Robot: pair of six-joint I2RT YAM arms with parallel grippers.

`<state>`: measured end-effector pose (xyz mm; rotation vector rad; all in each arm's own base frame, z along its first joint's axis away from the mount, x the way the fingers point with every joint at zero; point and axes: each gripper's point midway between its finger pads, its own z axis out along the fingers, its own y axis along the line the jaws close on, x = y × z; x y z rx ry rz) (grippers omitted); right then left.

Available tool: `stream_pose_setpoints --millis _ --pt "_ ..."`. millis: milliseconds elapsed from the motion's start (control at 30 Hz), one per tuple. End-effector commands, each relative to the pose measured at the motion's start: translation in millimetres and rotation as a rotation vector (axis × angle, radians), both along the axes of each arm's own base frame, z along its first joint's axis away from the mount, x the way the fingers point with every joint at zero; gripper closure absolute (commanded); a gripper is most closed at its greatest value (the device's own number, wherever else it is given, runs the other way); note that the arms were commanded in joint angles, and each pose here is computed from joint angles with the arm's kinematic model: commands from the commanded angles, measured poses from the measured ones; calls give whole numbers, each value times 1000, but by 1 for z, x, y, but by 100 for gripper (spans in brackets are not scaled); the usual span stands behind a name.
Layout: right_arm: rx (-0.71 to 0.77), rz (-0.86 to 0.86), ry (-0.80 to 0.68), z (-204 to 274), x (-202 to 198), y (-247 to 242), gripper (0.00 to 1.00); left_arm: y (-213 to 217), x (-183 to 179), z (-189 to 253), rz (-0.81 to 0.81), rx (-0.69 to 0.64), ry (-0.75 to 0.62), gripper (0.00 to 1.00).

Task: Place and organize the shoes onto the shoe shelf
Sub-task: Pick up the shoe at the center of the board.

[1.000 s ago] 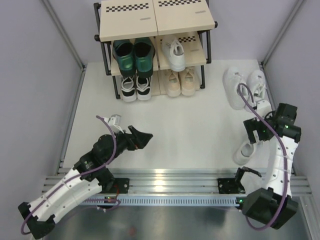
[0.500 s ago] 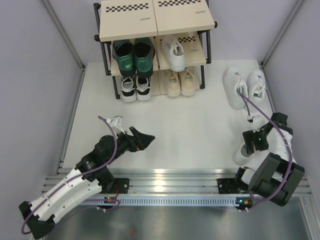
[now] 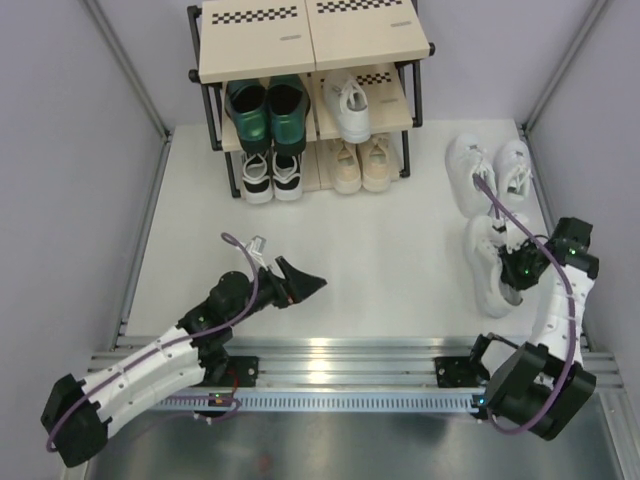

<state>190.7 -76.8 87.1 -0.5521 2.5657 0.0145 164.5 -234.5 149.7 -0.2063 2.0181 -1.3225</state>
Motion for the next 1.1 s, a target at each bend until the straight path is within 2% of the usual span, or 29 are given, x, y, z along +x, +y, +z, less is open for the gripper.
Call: stream_pose_setpoints --millis 0,67,167,367,400,533,733,867,900,967,1000,1033,1067 --pt "164 351 -203 59 12 63 100 -23 0 47 -80 -193 -99 2" --pt "230 441 -227 71 11 88 100 -32 3 49 -111 -198 -85 2" --pt "278 680 -246 85 12 144 100 -47 10 68 -141 -224 -109 2" --pt "325 946 -239 104 12 220 100 -75 21 91 -191 -250 -136 2" --pt "319 969 -248 106 15 229 100 -80 23 103 -204 -264 -151 2" --pt "300 1038 -236 107 18 257 100 -97 28 100 -225 -249 -127 2" --pt "302 1120 -239 109 11 278 100 -106 32 85 -207 -241 -50 5" --pt "297 1141 -248 111 9 281 100 -107 40 77 -165 -235 -24 35" --pt "294 1138 -247 110 9 280 95 -107 42 76 -158 -237 -20 57" --pt "292 1139 -248 109 9 279 89 -105 46 77 -130 -239 -21 77" --pt "291 1137 -249 109 8 279 79 -103 47 75 -119 -241 -15 96" --pt "292 1129 -251 108 7 278 68 -101 48 78 -105 -249 -20 100" --pt "290 1116 -267 110 10 278 46 -96 51 73 -71 -246 -10 100"
